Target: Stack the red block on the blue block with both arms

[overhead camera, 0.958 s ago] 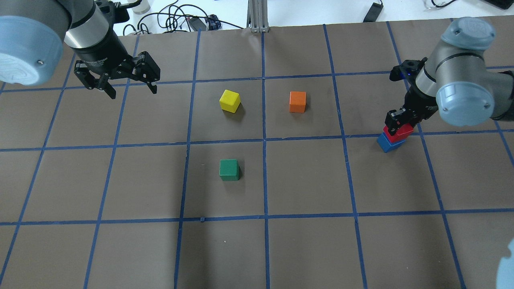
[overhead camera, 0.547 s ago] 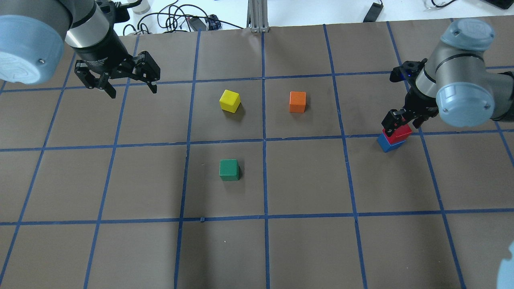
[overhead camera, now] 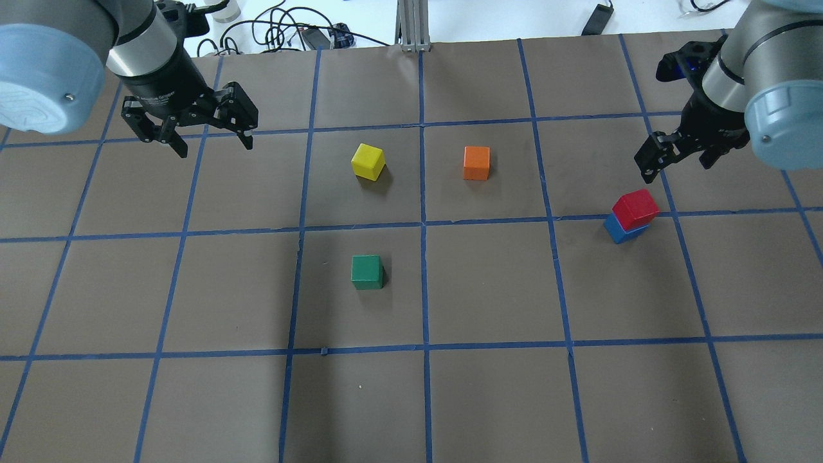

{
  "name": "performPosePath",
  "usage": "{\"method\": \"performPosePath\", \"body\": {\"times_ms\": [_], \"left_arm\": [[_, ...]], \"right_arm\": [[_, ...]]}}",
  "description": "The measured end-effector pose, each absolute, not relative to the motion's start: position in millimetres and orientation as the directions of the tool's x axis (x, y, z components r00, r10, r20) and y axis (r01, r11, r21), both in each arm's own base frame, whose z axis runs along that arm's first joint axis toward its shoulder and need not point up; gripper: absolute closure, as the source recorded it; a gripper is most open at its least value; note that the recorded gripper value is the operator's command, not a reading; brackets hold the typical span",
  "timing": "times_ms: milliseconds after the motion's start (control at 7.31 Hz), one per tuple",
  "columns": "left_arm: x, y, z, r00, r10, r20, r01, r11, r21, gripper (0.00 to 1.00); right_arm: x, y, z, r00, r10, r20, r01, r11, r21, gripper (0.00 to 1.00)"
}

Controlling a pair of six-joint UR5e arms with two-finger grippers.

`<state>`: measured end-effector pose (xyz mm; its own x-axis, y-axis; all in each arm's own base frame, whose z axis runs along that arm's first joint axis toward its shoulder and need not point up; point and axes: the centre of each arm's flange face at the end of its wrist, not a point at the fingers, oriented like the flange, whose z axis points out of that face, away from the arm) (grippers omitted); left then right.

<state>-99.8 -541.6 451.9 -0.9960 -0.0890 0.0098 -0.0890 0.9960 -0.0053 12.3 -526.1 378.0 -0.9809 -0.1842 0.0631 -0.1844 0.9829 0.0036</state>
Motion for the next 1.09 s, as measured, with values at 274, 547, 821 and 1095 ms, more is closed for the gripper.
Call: {"method": "performPosePath", "body": {"times_ms": [274,547,821,1095], "left_arm": [[-105.6,-536.1,461.7,-0.997,-0.079,0.011,-0.079,0.997,-0.024,0.0],[-118.0,-529.3,468.6,-0.998,-0.056,0.005,-0.056,0.998,-0.037,0.0],[-126.5,-522.0,476.1,-0.999,-0.04,0.004,-0.04,0.998,-0.052,0.0],[-128.5,-515.3,477.9,-0.999,-0.036,0.005,-0.036,0.998,-0.053,0.0]], "right_arm": [[88.1,-509.3,430.6,-0.984,-0.159,0.075,-0.163,0.985,-0.057,0.0],[124.6,-513.3,475.4,-0.99,-0.137,0.036,-0.139,0.987,-0.076,0.0],[132.0,-536.8,480.6,-0.993,-0.118,0.01,-0.118,0.99,-0.073,0.0],[131.4,-545.4,485.6,-0.995,-0.103,0.014,-0.104,0.991,-0.081,0.0]]}}
